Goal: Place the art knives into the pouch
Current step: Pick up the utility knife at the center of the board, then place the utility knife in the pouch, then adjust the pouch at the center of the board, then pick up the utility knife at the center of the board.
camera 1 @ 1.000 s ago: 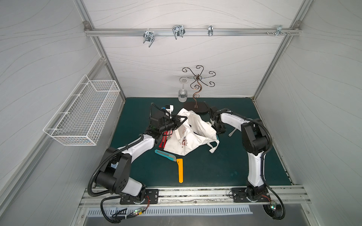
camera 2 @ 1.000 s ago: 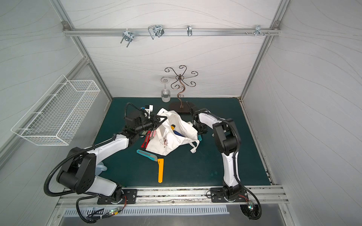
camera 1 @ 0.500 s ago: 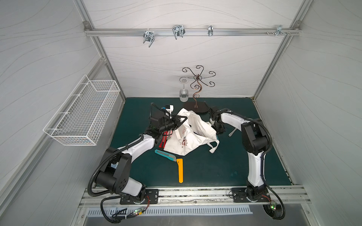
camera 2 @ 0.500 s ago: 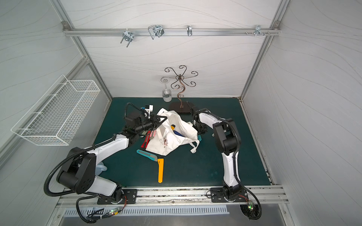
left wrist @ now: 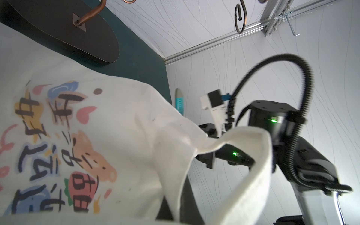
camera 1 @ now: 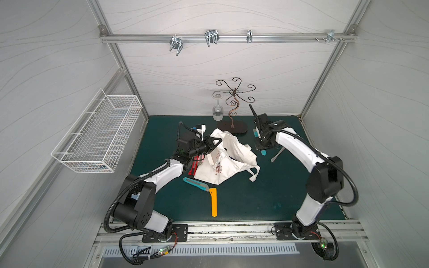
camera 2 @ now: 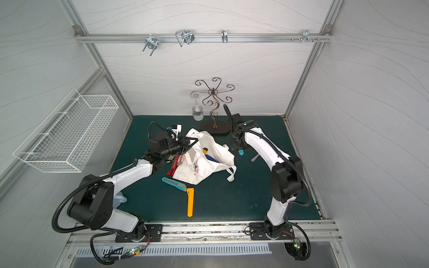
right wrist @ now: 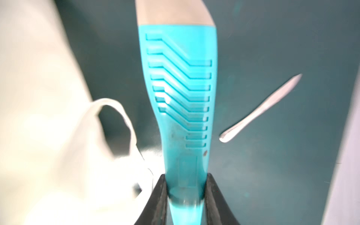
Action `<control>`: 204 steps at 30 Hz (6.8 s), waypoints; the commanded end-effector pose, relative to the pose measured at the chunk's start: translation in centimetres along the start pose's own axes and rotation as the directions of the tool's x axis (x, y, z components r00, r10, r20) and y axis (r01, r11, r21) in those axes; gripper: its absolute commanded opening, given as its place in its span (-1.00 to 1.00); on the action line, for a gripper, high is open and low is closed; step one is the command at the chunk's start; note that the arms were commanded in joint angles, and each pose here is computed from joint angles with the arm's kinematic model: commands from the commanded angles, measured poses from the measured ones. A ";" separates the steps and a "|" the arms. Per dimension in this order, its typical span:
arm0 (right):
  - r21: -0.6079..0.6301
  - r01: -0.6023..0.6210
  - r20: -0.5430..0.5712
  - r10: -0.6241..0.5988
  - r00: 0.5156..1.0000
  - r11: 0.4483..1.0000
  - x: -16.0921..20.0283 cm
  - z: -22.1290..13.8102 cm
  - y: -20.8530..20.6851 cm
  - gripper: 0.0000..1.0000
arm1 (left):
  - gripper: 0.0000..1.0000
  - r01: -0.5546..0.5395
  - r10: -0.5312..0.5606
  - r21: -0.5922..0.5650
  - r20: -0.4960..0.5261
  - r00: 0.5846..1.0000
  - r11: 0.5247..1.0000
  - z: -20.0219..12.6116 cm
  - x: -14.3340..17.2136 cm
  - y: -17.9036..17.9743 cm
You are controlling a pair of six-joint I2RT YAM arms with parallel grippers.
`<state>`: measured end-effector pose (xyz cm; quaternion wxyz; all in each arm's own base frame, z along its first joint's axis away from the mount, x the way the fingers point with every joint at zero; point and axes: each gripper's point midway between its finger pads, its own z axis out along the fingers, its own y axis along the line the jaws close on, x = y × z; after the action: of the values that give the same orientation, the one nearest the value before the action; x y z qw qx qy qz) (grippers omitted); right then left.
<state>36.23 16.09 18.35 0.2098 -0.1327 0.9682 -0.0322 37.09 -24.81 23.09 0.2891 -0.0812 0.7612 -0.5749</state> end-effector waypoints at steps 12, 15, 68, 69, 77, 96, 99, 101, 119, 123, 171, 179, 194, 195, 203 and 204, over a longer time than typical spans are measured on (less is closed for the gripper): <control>-0.145 0.190 0.046 -0.185 0.982 0.971 7.5 -9.3 6.4 -0.61 | -1.00 -0.074 0.072 0.069 0.030 0.997 0.995 0.4 -1.6 -2.9; -0.202 0.218 0.063 -0.209 0.976 0.955 8.3 -10.6 7.8 -0.61 | -1.00 -0.070 0.068 0.072 0.031 0.997 0.995 0.5 -1.6 -2.9; -0.636 -0.190 -0.165 0.109 0.980 0.748 3.5 3.3 9.5 0.98 | -1.00 -0.079 0.077 0.082 0.030 0.997 0.993 -0.2 -1.3 -3.6; -0.639 -0.199 -0.183 0.104 0.978 0.743 3.8 3.9 9.8 0.98 | -1.00 -0.077 0.075 0.084 0.031 0.997 0.993 -0.2 -1.4 -3.6; -0.643 -0.136 -0.151 0.050 0.987 0.753 3.5 3.7 11.9 -1.00 | -1.00 -0.081 0.078 0.098 0.036 0.996 0.992 -0.4 -1.8 -4.8; -0.659 0.071 0.283 0.160 0.946 0.749 -3.2 -22.2 6.4 -1.00 | -1.00 -0.295 0.293 0.027 0.077 0.953 0.955 -7.9 -4.4 -18.3; -0.644 0.060 0.273 0.155 0.949 0.763 -2.5 -22.2 5.9 -1.00 | -1.00 -0.265 0.264 0.007 0.064 0.962 0.964 -7.3 -4.0 -16.4; -0.637 0.046 0.254 0.154 0.955 0.770 -2.1 -21.5 5.7 -1.00 | -1.00 -0.236 0.236 -0.007 0.047 0.971 0.972 -6.6 -3.7 -14.7; -0.502 -0.056 0.021 0.078 0.997 0.863 -3.8 -4.6 7.1 -1.00 | -0.37 -0.121 0.124 -0.197 0.004 0.992 0.973 -2.4 -6.0 -2.8; -0.477 -0.071 0.005 0.084 0.996 0.876 -4.3 -2.3 7.0 -1.00 | 0.12 -0.113 0.129 -0.226 0.058 0.990 0.967 -4.4 -8.5 -2.5; -0.412 -0.127 -0.013 0.133 0.991 0.902 -2.0 -0.2 3.2 -1.00 | 0.18 -0.272 -0.304 -0.788 -0.495 0.814 0.552 -10.9 22.1 14.3; -0.422 -0.125 -0.022 0.127 0.992 0.898 -1.6 0.1 3.5 -1.00 | 0.18 -0.317 -0.255 -0.805 -0.488 0.835 0.502 -10.6 22.5 15.4; -0.431 -0.102 0.025 0.125 0.992 0.897 -1.7 -2.7 3.5 -1.00 | 0.15 -0.318 -0.247 -0.813 -0.478 0.843 0.488 -9.8 24.3 16.8; -0.430 -0.099 0.028 0.123 0.992 0.897 -1.7 -2.9 3.5 -1.00 | 0.12 -0.319 -0.247 -0.813 -0.478 0.843 0.487 -9.8 24.4 16.9; -0.432 -0.090 0.039 0.118 0.992 0.897 -1.6 -3.6 3.6 -1.00 | -0.37 -0.333 -0.259 -0.820 -0.486 0.835 0.466 -10.0 24.9 17.5; -0.432 -0.089 0.038 0.117 0.992 0.897 -1.5 -3.7 3.6 -1.00 | -0.44 -0.335 -0.260 -0.820 -0.488 0.833 0.464 -10.0 24.9 17.5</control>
<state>36.35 20.06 20.81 0.2063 -0.1110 0.9521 0.1965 15.26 -22.06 1.45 -0.0093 -0.0346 0.9945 -0.0980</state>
